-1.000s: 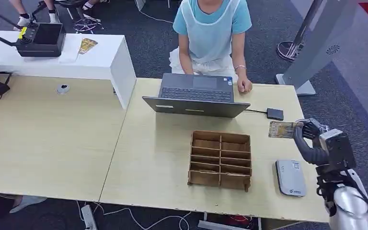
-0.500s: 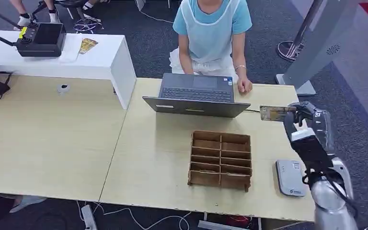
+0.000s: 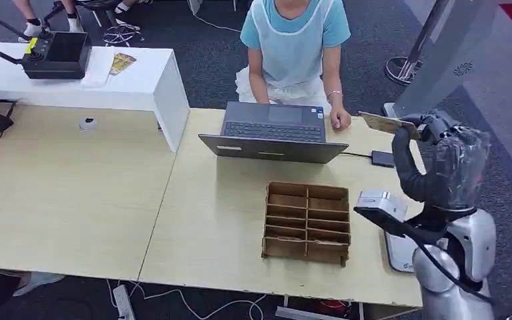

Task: Pass the card to the sensor for recognition and then transmit it.

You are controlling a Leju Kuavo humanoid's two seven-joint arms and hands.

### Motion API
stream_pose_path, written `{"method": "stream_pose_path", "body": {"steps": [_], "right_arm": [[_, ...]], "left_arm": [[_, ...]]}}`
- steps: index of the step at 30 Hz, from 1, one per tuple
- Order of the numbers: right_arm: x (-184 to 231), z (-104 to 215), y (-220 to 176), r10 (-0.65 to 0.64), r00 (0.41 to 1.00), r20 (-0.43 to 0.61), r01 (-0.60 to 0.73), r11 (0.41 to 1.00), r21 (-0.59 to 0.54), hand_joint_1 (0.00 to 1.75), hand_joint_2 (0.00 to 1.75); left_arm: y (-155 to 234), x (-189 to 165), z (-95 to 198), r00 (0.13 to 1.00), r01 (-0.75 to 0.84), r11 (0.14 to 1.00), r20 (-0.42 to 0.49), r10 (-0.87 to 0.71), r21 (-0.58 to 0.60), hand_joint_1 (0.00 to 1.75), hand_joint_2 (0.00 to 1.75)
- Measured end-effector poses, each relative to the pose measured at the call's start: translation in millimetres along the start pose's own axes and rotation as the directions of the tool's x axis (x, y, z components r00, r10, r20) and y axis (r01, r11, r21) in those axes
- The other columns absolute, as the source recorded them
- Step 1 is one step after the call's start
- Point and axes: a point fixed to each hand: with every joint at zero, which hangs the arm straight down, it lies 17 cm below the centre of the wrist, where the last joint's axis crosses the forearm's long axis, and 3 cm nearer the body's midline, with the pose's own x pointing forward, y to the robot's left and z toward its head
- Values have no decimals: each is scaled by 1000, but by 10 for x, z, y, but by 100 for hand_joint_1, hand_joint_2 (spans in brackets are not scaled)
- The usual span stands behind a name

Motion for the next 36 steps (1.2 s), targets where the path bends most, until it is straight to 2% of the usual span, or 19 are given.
{"method": "stream_pose_path", "body": {"steps": [3,7,9,12,13,16,17,19,22,32,36], "right_arm": [[81,-83,-135,188,981,51,-186,981,-51,175,175],[158,-150,-243,378,918,117,-367,924,-109,175,175],[-78,-301,-321,451,888,92,-443,892,-94,175,175],[-502,-705,-422,596,802,37,-593,803,-69,175,175],[-573,-778,-312,613,789,45,-611,790,-46,175,175],[-729,-811,204,642,738,208,-668,740,84,175,175],[-888,-903,278,661,719,215,-691,712,122,175,175],[-1224,-1090,319,699,686,201,-727,662,181,175,175],[-1523,-1192,402,724,661,198,-749,618,239,175,175],[-1788,-1199,546,740,640,206,-761,575,300,175,175],[-1985,-1168,582,758,634,156,-749,550,370,175,175]], "left_arm": [[-21,25,4,1000,11,1000,7,-11,-9,0,0],[-57,68,13,999,32,999,22,-32,-19,0,0],[-58,90,14,999,42,999,30,-41,-19,0,0],[-42,97,9,998,54,998,34,-54,-15,0,0],[-29,97,5,998,54,998,33,-53,-14,0,0],[-20,157,3,998,53,999,42,-53,-12,0,0],[-13,161,0,998,53,999,43,-53,-11,0,0],[-9,143,-1,998,54,998,40,-53,-11,0,0],[-18,152,2,998,53,998,41,-53,-12,0,0],[-16,155,1,998,53,999,42,-53,-12,0,0],[-16,155,1,998,53,999,42,-53,-12,0,0]]}}
